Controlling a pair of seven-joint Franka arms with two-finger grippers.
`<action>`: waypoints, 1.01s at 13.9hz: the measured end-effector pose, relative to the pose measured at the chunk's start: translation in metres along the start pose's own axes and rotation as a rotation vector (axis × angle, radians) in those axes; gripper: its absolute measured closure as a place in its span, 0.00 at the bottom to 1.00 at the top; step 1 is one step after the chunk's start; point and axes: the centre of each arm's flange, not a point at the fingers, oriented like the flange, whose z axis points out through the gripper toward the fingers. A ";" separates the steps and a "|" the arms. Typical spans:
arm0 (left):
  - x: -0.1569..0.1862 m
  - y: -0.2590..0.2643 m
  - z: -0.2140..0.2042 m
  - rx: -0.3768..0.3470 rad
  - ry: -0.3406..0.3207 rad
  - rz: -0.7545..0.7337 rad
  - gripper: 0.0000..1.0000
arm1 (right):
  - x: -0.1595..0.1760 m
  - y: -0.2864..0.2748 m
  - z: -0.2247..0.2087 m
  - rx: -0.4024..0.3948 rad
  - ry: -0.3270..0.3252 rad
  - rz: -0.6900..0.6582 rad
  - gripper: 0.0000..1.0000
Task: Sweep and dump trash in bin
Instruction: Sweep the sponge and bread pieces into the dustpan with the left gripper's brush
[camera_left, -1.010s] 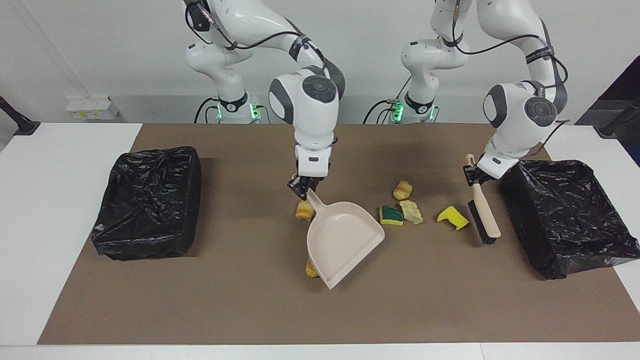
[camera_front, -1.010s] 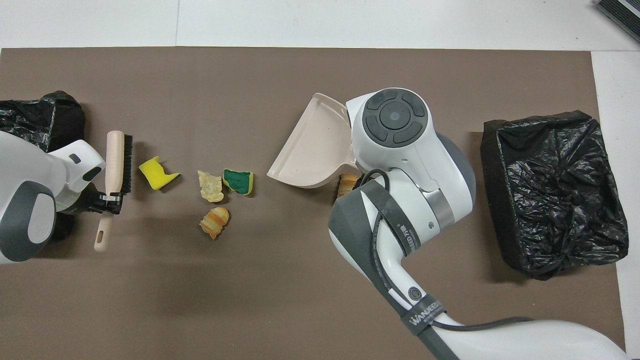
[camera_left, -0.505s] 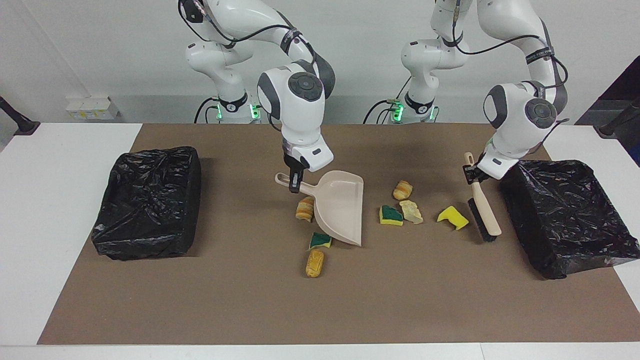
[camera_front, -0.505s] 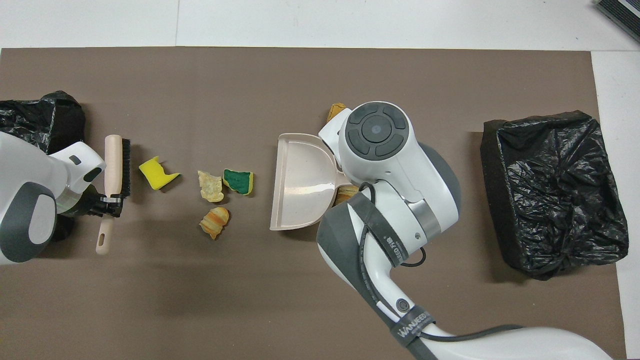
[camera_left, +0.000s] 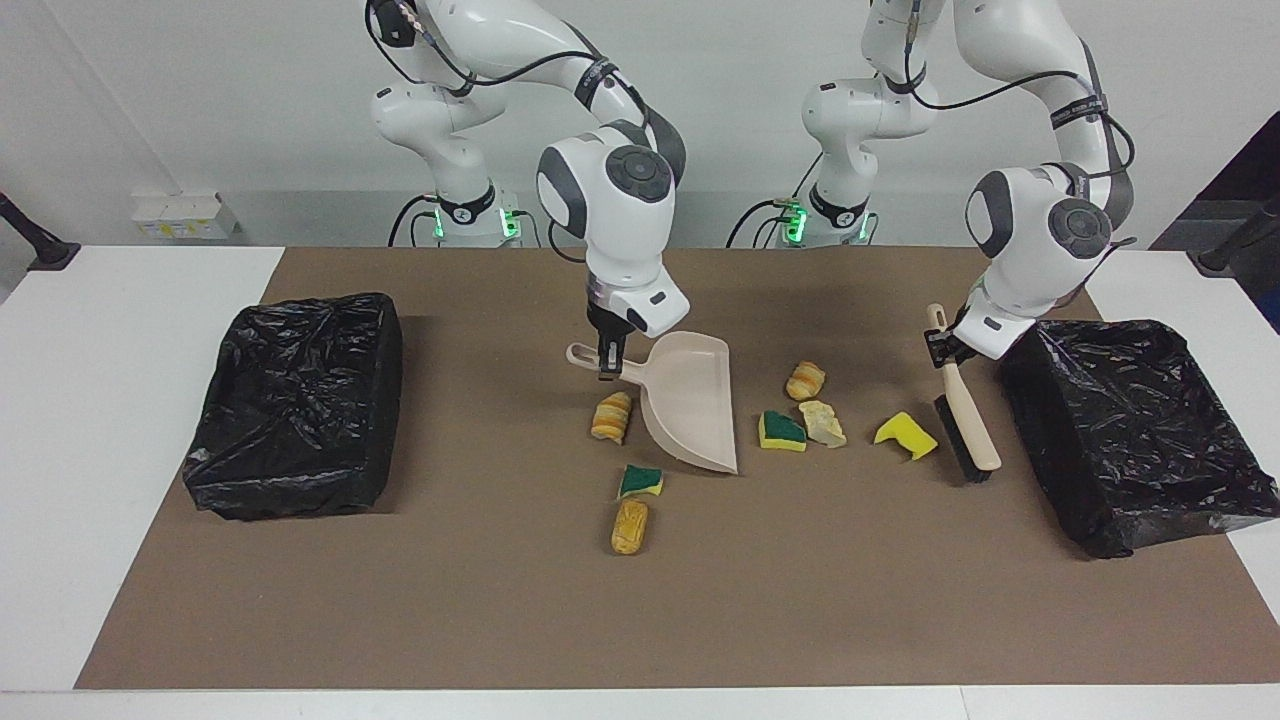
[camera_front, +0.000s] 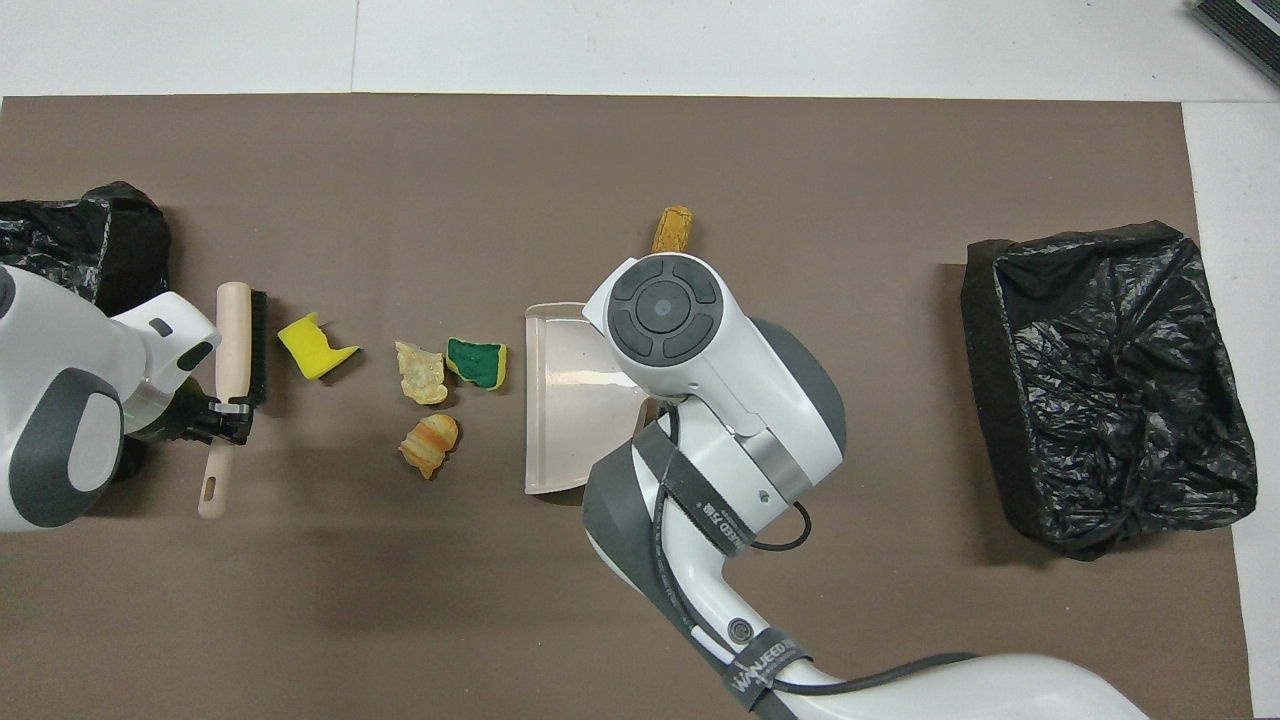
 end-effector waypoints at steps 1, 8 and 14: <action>-0.001 0.012 0.000 0.004 0.000 -0.007 0.74 | 0.002 0.002 0.002 -0.008 0.006 -0.001 0.67; -0.025 0.146 0.002 -0.057 -0.019 0.082 0.74 | 0.015 0.011 0.023 -0.049 0.043 -0.010 0.67; -0.068 0.247 -0.001 -0.112 -0.039 0.205 0.74 | 0.017 0.012 0.024 -0.058 0.050 -0.012 0.67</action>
